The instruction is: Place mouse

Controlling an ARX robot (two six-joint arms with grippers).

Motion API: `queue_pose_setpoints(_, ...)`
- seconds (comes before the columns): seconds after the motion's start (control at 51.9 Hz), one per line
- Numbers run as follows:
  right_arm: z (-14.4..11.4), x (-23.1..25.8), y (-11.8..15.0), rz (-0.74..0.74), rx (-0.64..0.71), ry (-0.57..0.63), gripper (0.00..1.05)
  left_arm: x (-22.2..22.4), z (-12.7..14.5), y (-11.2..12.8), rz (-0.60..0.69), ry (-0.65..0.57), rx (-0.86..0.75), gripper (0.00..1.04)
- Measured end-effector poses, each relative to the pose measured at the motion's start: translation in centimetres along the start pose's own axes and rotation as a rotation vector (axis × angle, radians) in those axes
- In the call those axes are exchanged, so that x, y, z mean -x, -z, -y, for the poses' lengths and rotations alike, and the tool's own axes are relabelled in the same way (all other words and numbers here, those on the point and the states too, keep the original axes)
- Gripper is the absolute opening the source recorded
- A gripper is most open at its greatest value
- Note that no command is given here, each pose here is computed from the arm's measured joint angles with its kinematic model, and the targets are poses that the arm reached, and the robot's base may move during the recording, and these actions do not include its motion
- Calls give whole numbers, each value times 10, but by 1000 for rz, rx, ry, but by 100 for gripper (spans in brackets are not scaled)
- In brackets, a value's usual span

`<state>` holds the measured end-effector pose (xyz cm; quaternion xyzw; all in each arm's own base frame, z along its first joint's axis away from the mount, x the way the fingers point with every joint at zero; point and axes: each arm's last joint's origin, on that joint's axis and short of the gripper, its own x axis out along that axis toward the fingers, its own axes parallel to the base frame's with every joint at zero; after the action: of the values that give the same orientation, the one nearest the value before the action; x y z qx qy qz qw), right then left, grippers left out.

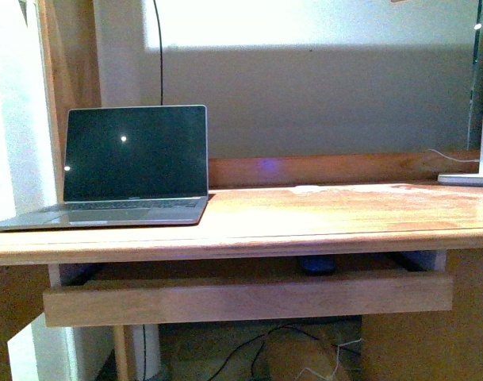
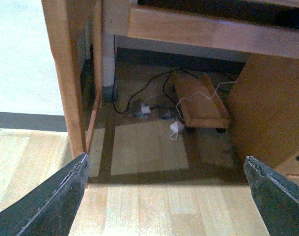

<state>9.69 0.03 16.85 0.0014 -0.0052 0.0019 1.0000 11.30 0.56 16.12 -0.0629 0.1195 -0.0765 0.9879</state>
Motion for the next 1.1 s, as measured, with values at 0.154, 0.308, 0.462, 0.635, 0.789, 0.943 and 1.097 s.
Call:
queue_pose_setpoints(0.154,0,0,0,0,0,0,97,-39,-26,-39,53,-46,-260,97)
queue_pose_setpoints(0.308,0,0,0,0,0,0,97,-91,-46,-60,108,-54,-645,97)
queue_pose_setpoints(0.462,0,0,0,0,0,0,97,-132,-54,-58,188,25,-1013,97)
queue_pose_setpoints(0.635,0,0,0,0,0,0,97,-169,-59,-53,243,124,-1237,97)
queue_pose_setpoints(0.789,0,0,0,0,0,0,97,-199,-64,-50,243,164,-1338,97)
queue_pose_setpoints(0.943,0,0,0,0,0,0,97,-238,-67,-51,278,193,-1424,97)
queue_pose_setpoints(1.097,0,0,0,0,0,0,97,-271,-64,-50,284,256,-1469,97)
